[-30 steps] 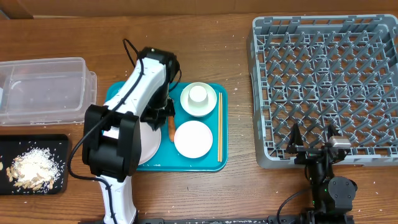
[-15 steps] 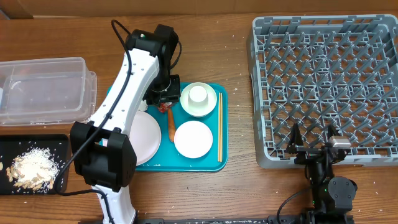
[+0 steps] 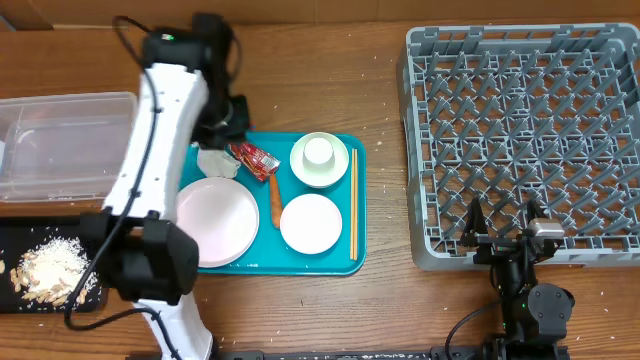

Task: Sort waste into correct bins and load items into the dishwasher
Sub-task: 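Return the emptied plate to the teal tray with the left gripper, then grasp the red snack wrapper with the left gripper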

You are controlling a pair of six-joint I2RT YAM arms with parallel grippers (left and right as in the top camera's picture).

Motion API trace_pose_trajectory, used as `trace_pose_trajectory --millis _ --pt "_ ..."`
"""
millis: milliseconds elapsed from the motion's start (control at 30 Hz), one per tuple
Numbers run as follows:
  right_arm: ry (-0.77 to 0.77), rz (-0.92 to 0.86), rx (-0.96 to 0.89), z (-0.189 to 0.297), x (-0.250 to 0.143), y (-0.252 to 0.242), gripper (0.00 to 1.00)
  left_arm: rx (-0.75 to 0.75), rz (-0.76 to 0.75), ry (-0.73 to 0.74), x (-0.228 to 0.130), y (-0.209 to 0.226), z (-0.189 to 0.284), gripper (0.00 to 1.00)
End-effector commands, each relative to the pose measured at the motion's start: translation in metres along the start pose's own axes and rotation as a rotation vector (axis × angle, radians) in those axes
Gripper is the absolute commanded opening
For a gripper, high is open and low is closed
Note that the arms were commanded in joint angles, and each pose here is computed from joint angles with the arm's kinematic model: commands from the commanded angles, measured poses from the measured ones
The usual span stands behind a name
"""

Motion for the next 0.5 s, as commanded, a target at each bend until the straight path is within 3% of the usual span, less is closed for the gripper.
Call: trace_pose_trajectory --millis 0,67,333,467 --pt "-0.002 0.003 -0.012 0.0 -0.002 -0.001 1.0 -0.081 0.021 -0.084 0.002 0.012 0.035 0.64" --pt "-0.002 0.003 -0.012 0.0 -0.002 -0.001 1.0 -0.12 -0.002 -0.036 -0.003 0.006 0.031 1.0" --pt "-0.002 0.003 -0.012 0.0 -0.002 -0.001 1.0 -0.116 -0.064 0.071 -0.01 -0.018 -0.002 0.98" --pt "-0.002 0.003 -0.012 0.0 -0.002 -0.001 1.0 -0.125 -0.02 0.045 0.001 -0.011 -0.002 0.88"
Point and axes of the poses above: each gripper's point midway between its finger pads, its own z axis back along the fingers, its own y axis along the line the jaws close on, x = y × z, the point moved 7 cm from there along z, back along the fingers, and after that the axes turned 15 degrees about z, right-handed, at the moved point
